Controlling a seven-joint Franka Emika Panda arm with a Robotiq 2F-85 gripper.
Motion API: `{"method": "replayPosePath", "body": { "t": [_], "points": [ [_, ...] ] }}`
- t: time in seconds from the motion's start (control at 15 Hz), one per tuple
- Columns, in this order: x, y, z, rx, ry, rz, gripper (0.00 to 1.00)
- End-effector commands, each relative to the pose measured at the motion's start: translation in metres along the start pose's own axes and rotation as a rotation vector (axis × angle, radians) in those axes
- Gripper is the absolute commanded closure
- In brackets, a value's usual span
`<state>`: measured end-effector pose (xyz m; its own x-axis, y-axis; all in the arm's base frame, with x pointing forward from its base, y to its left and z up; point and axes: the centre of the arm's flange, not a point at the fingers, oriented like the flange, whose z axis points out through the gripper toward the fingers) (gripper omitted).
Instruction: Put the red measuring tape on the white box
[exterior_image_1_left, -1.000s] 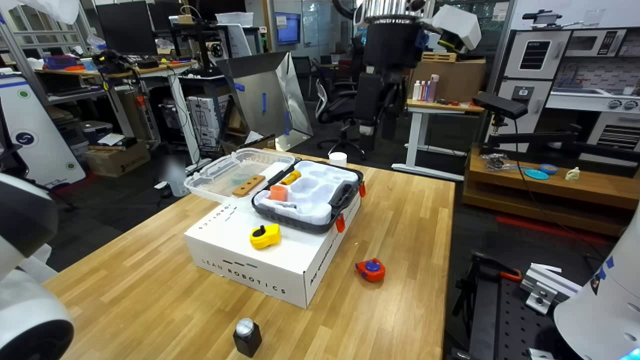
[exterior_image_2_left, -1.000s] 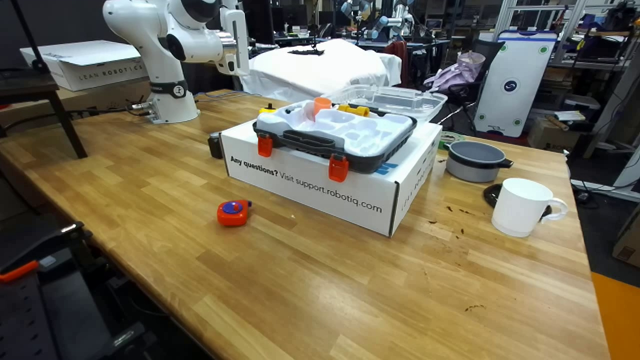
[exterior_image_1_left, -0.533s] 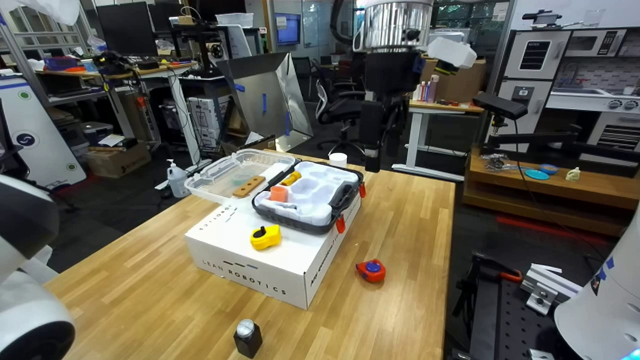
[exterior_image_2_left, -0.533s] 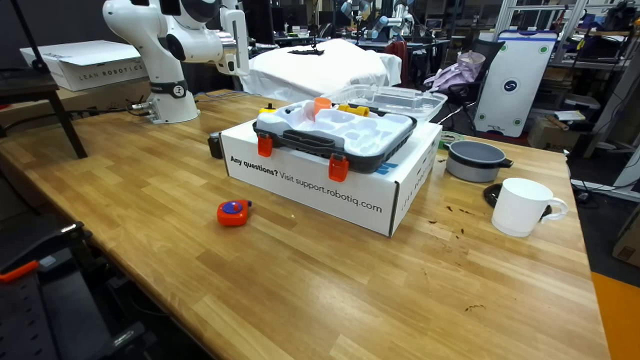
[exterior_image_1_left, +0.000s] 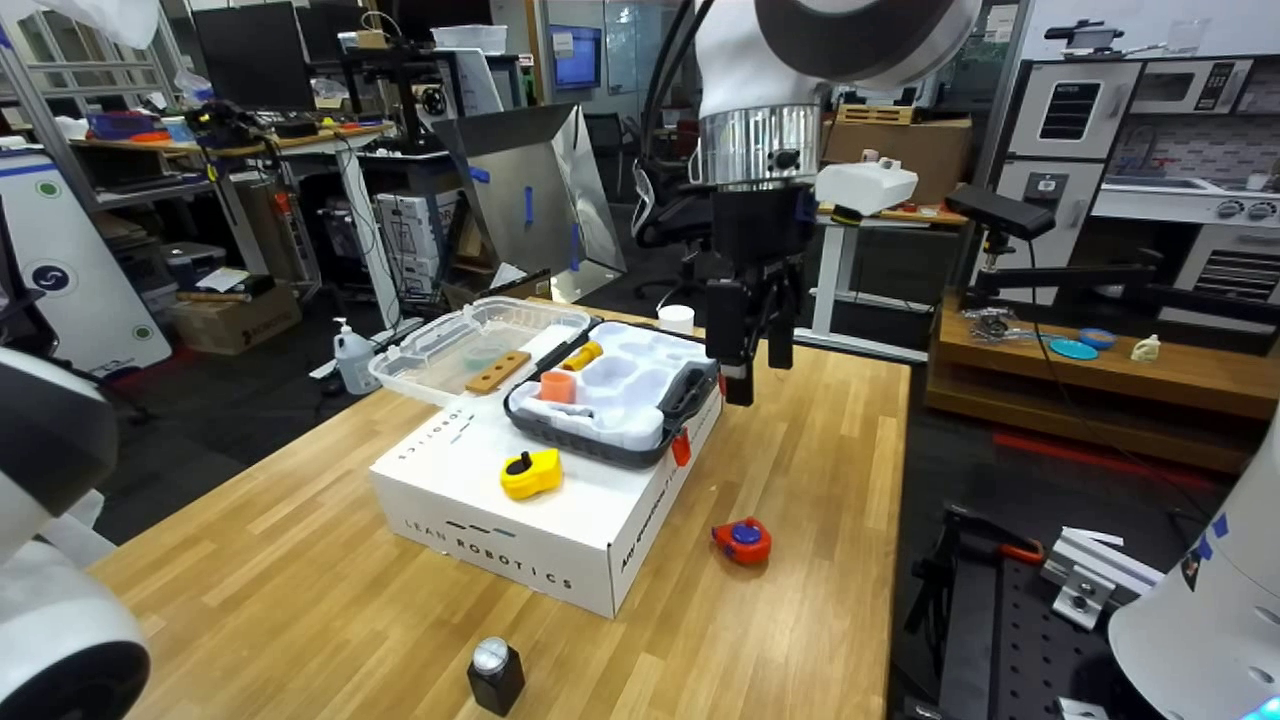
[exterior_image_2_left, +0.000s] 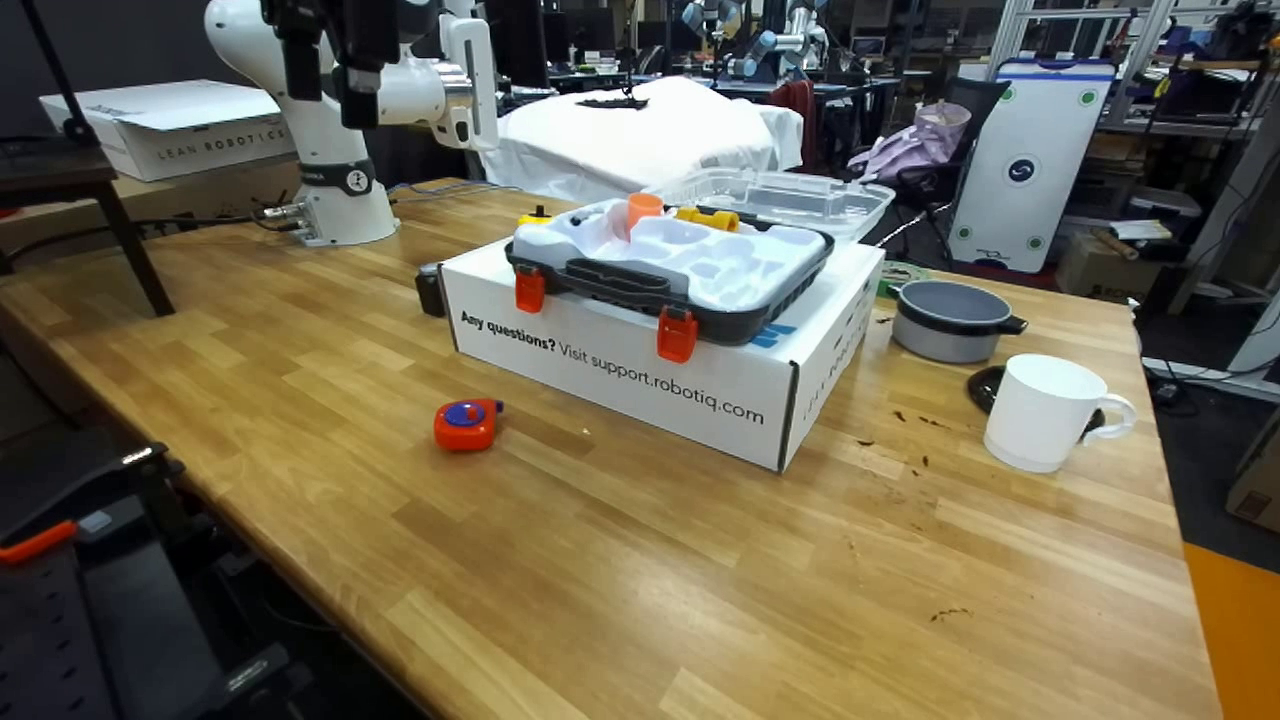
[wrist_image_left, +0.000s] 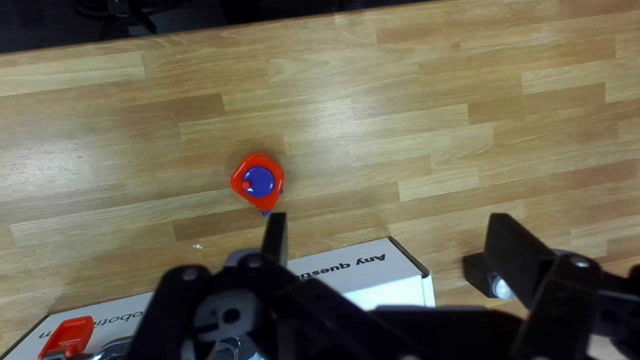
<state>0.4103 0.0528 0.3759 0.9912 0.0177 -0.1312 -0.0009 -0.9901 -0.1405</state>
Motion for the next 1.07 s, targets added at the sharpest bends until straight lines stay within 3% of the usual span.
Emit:
{"method": "replayPosePath", "body": {
  "t": [0.0,0.53,1.0],
  "points": [
    [0.0,0.0,-0.001,0.0,0.003,-0.001,0.0],
    [0.005,0.004,0.007,0.008,-0.012,-0.002,0.0],
    [0.028,0.056,0.09,0.031,-0.134,0.064,0.0]
  ]
}}
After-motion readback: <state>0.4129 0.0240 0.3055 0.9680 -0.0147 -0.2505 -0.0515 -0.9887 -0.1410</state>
